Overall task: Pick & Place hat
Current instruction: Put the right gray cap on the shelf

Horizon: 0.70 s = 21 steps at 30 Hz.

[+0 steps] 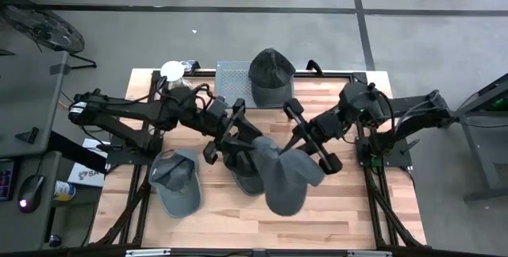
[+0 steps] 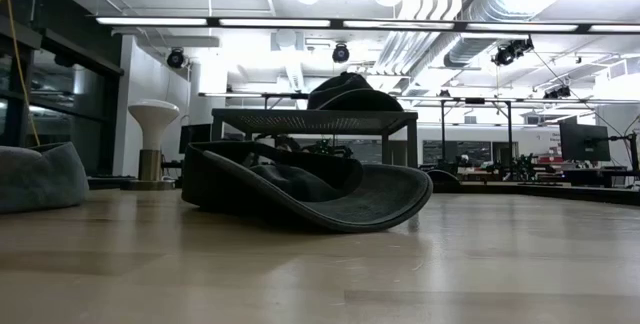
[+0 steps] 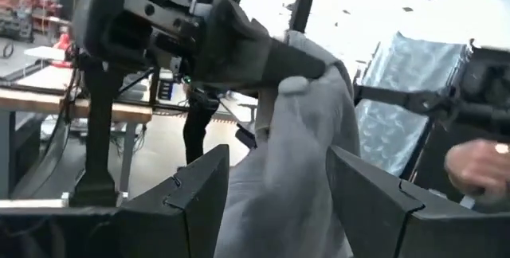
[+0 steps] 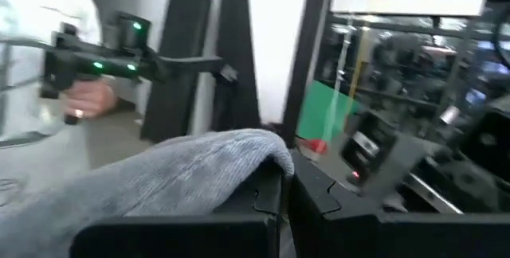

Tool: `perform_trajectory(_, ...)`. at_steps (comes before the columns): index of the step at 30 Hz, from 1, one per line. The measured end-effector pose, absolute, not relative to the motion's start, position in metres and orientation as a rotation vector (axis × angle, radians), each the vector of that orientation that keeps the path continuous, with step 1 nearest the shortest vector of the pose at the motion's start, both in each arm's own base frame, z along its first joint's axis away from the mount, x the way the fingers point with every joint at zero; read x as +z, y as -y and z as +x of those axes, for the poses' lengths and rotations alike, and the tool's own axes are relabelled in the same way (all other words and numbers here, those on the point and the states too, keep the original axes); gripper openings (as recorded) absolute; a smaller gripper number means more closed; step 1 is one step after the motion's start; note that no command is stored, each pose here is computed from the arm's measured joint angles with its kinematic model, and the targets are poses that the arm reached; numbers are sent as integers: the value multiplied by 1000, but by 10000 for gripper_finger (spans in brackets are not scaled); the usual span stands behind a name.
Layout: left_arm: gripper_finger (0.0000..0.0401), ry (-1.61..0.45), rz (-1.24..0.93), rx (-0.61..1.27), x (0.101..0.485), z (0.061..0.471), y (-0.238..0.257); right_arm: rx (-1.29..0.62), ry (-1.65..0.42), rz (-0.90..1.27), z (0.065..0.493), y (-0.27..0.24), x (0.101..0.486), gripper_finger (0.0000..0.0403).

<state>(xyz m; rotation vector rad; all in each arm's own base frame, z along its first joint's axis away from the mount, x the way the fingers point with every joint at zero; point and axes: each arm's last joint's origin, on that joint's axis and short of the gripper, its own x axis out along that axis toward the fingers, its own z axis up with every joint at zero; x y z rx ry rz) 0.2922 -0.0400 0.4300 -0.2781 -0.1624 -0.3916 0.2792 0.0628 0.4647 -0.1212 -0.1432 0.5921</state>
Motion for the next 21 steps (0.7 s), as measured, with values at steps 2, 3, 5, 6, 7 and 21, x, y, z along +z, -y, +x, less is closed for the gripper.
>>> perform_trajectory(2, 209, 171, -297, -359, 433, 289, 39, 554, 135, -120, 280, -61, 464, 0)
perform_trajectory(3, 209, 178, -305, -347, 435, 286, 39, 533, 126, -118, 281, -60, 464, 0)
perform_trajectory(5, 209, 196, -313, -308, 438, 283, 41, 480, 102, -117, 282, -57, 462, 0)
perform_trajectory(6, 209, 193, -315, -285, 438, 282, 42, 453, 82, -119, 282, -55, 460, 0)
perform_trajectory(7, 209, 182, -317, -261, 437, 282, 43, 420, 64, -122, 283, -53, 458, 0)
perform_trajectory(21, 209, 54, -342, 43, 442, 277, 57, 224, 20, -191, 286, -37, 454, 0)
